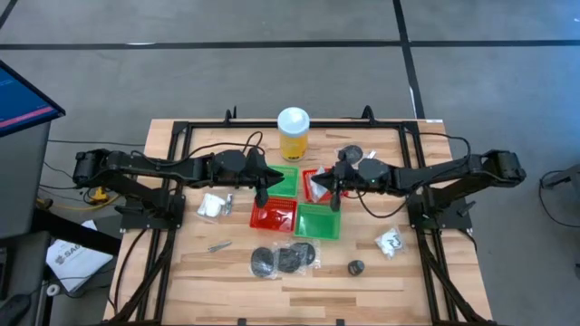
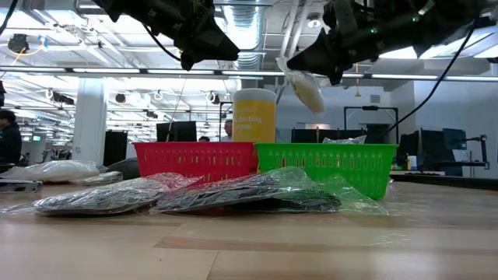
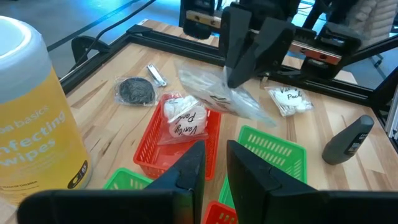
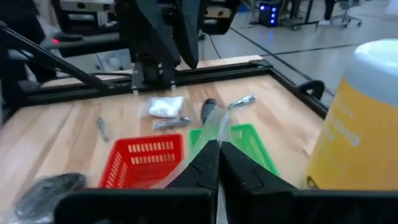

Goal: Pick & Place Travel size toiletries
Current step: Put the cotton pack into the right red bin

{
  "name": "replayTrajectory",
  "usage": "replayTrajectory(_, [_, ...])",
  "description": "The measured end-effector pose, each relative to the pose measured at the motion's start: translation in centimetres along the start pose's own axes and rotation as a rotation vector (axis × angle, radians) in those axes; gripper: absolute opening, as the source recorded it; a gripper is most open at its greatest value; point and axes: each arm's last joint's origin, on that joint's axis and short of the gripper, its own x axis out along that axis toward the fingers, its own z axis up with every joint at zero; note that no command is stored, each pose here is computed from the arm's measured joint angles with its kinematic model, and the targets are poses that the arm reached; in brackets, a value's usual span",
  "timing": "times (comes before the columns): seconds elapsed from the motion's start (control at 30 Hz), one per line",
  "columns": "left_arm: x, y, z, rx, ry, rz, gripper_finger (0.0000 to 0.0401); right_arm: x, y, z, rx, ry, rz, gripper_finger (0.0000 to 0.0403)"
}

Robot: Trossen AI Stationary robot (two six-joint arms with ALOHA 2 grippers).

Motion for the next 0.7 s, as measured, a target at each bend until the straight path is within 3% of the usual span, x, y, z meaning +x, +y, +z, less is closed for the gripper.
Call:
replayTrajectory(0.23, [0.0,0.0,0.0,0.000,0.000,0.000,0.0058,0.5,-1.0,-1.6,0.050,-0.031,0.011,0.0000])
replayTrajectory(0.7, [0.0,-0.1,0.0,0.002,0.001,-0.004,0.0058,4.9,-3.9,-5.7,0.156,-0.048,0.094,0.0000])
